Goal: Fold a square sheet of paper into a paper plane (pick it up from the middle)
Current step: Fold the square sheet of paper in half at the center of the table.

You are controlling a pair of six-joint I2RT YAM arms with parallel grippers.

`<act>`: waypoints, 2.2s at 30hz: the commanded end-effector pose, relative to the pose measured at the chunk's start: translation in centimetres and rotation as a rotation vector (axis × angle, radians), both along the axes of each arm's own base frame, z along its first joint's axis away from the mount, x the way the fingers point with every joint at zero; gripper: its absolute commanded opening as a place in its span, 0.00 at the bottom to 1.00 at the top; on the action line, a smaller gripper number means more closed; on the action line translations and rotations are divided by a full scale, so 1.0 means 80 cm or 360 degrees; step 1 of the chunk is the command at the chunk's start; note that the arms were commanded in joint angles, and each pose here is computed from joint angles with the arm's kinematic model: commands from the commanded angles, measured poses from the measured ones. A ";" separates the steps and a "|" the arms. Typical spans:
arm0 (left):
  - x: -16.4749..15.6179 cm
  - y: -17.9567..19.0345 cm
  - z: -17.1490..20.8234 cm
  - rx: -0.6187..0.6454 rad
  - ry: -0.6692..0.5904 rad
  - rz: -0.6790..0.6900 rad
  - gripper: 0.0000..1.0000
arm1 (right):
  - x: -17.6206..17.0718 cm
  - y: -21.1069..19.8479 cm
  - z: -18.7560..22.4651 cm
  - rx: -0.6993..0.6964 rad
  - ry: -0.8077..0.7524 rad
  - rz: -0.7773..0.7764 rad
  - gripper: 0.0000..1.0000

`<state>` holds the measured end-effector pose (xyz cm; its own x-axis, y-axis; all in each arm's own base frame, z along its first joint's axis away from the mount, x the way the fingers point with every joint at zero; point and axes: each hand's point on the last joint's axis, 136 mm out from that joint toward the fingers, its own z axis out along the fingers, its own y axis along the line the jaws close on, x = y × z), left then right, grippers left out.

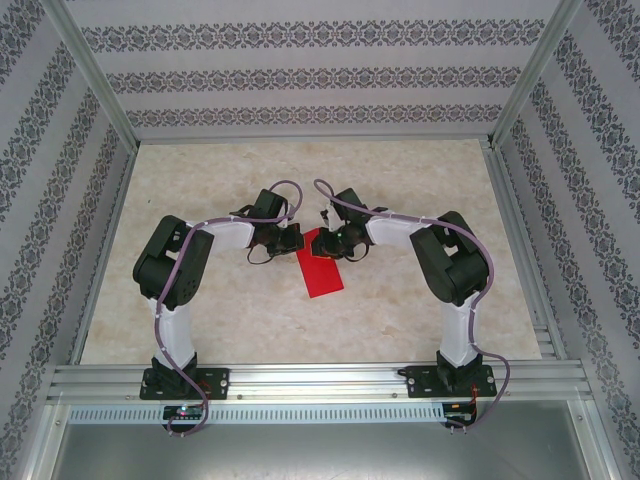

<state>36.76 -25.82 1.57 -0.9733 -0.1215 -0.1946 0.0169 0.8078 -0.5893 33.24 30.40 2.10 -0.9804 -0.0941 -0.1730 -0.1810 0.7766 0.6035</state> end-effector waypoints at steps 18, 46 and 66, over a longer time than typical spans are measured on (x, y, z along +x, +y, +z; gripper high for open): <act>-0.062 0.067 -0.105 0.0491 0.0329 0.0081 0.00 | -0.043 -0.069 -0.029 0.0029 0.0052 0.0024 0.13; -0.065 0.058 -0.101 0.0446 0.0326 0.0033 0.00 | 0.039 -0.003 -0.006 0.0104 -0.0129 -0.0164 0.00; -0.070 0.061 -0.104 0.0466 0.0334 0.0025 0.00 | 0.056 -0.044 0.051 0.0157 -0.0275 -0.0310 0.00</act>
<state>36.85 -25.94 1.46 -0.9706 -0.1205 -0.2082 0.0222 0.8168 -0.5764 36.66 24.42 3.34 -0.9510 0.1425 -0.2744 -0.0671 0.7712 0.6331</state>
